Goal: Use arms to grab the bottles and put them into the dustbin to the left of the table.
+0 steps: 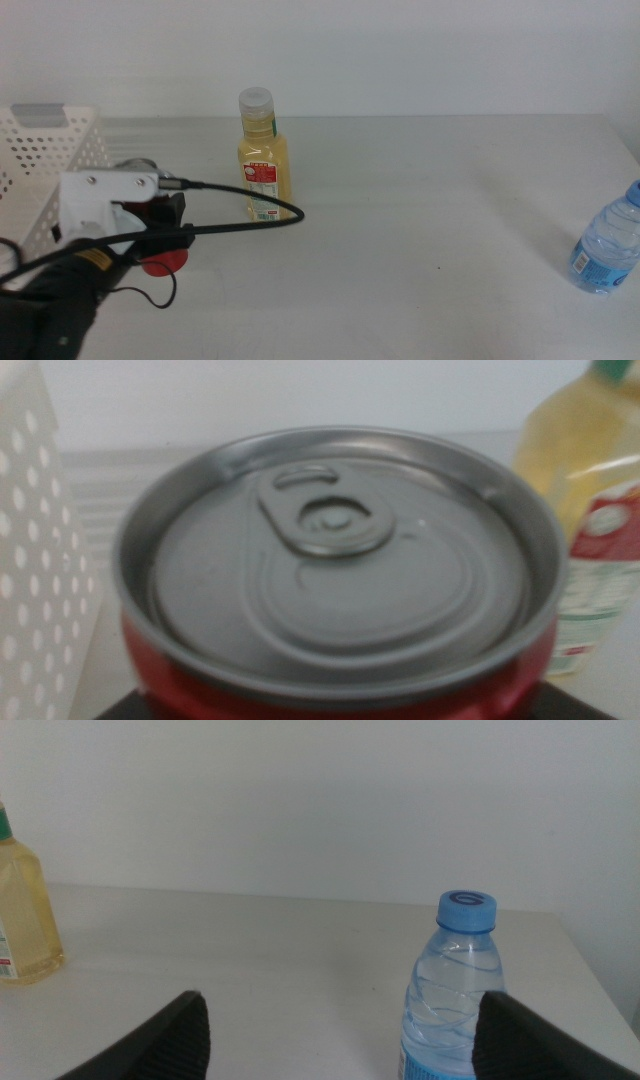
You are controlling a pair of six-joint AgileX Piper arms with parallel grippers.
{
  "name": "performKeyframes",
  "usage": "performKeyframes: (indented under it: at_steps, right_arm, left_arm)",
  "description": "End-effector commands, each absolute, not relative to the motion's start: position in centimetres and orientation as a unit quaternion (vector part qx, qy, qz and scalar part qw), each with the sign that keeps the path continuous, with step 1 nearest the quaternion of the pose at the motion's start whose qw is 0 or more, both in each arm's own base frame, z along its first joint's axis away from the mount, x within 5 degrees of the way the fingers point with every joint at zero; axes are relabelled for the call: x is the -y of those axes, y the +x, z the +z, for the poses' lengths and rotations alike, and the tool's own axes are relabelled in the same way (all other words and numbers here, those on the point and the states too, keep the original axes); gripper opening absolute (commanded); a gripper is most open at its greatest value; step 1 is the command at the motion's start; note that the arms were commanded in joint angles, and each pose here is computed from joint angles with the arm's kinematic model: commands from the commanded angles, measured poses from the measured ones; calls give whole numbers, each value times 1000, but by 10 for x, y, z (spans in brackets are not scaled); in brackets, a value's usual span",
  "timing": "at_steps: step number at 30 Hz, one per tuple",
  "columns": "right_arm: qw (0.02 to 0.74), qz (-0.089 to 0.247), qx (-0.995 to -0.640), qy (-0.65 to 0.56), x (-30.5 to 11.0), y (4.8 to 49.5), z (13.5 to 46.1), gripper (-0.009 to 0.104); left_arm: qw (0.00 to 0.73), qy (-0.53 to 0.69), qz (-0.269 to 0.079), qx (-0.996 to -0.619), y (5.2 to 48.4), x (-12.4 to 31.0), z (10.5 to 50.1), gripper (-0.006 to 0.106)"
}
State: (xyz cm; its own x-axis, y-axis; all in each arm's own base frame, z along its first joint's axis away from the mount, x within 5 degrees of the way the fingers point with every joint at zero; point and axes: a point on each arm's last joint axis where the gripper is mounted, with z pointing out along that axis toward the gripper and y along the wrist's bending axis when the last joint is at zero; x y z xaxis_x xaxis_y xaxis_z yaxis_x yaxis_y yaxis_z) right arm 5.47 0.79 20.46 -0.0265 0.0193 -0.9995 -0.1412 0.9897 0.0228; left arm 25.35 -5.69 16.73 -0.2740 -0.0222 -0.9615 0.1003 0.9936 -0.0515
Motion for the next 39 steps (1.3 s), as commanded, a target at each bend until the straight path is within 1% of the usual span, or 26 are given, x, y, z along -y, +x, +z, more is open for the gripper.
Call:
performKeyframes:
  at_steps: [1,4,9,12,16,19,25,29,33,39]
  right_arm:
    - [742,55,-666,-42,-7,50,222,69]
    - [742,55,-666,-42,-7,50,222,69]
    - [742,55,-666,-42,-7,50,222,69]
    - [742,55,-666,-42,-7,50,222,69]
    - [742,55,-666,-42,-7,50,222,69]
    - [742,55,-666,-42,-7,50,222,69]
    - [742,55,-666,-42,-7,50,222,69]
    - [742,55,-666,-42,-7,50,222,69]
    - [742,55,-666,-42,-7,50,222,69]
    - [742,55,-666,-42,-7,50,222,69]
  left_arm:
    - [656,20,-72,-751,250,58,206,-5]
    - [641,21,-85,-763,242,58,225,-5]
    - [591,30,-97,-801,238,61,250,-5]
    - [552,36,-103,-827,244,62,268,-5]
    - [470,41,-103,-876,251,55,289,-5]
    - [440,48,-84,-893,253,45,306,-5]
    - [418,68,-34,-905,260,16,335,-5]
    - [375,53,-20,-925,268,-9,351,-5]
    - [350,60,-4,-935,283,-30,364,-5]
    - [335,42,13,-941,316,-64,372,-5]
